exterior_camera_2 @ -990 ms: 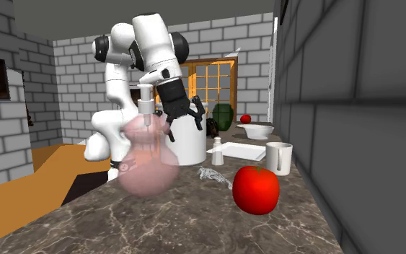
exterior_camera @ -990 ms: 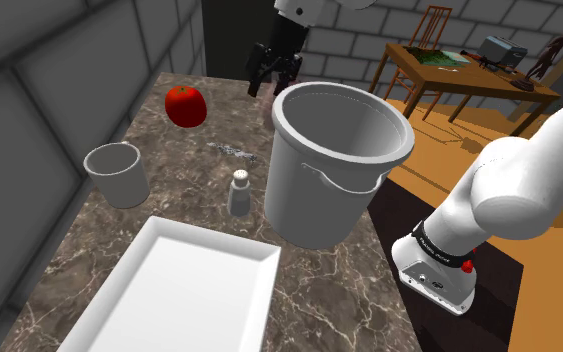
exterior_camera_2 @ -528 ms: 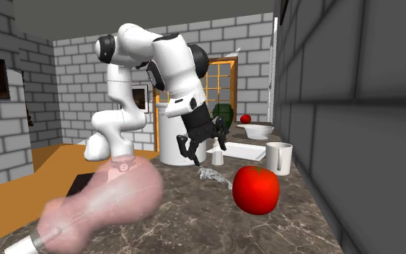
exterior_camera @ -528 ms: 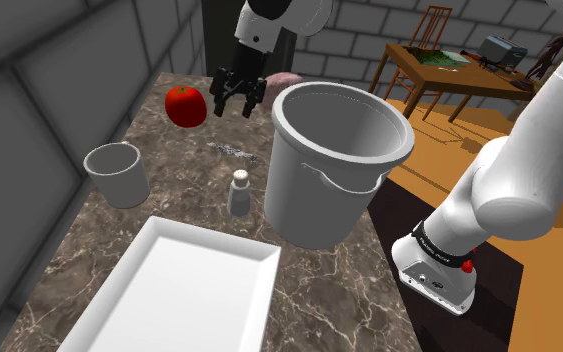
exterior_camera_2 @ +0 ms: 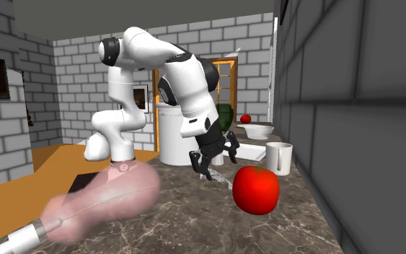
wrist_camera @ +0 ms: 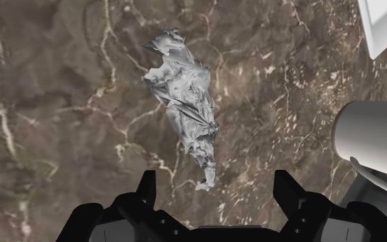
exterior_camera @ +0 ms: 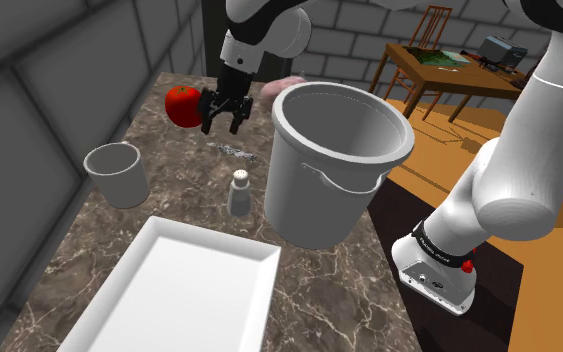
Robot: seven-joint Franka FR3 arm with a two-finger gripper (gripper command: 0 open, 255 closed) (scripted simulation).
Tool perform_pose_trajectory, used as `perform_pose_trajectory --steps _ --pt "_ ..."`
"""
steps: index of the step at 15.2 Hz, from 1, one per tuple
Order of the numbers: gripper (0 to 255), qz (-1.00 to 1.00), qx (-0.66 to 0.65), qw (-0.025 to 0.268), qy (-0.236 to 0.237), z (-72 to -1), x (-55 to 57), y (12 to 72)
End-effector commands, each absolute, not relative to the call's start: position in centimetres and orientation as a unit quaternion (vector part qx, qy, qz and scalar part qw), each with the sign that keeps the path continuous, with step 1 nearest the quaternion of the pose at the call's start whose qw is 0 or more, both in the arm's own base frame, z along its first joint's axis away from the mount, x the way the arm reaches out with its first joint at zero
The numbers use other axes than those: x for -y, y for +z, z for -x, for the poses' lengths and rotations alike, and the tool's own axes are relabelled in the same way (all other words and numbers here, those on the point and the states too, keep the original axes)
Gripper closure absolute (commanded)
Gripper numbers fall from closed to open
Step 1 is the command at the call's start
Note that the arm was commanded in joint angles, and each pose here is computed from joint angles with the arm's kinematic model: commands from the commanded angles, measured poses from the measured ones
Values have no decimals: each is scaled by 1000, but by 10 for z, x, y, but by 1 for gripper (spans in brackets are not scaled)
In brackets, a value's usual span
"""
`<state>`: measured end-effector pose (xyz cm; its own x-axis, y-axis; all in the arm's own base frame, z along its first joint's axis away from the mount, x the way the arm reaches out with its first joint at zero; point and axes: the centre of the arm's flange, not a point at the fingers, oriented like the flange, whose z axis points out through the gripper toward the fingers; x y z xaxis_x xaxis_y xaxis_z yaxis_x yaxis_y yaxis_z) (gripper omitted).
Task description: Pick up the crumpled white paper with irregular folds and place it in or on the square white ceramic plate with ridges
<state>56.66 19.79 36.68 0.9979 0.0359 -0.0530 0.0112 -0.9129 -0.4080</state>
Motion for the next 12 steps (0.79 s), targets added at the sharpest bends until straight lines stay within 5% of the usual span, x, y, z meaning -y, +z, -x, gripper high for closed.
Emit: perform_pose_trajectory --steps 1,9,10,12 --pt "0 978 12 208 29 -566 -202 359" --pt "0 978 12 208 30 -566 -202 359" --pt "255 978 12 208 30 -566 -202 359" --pt "255 978 12 208 30 -566 -202 359"
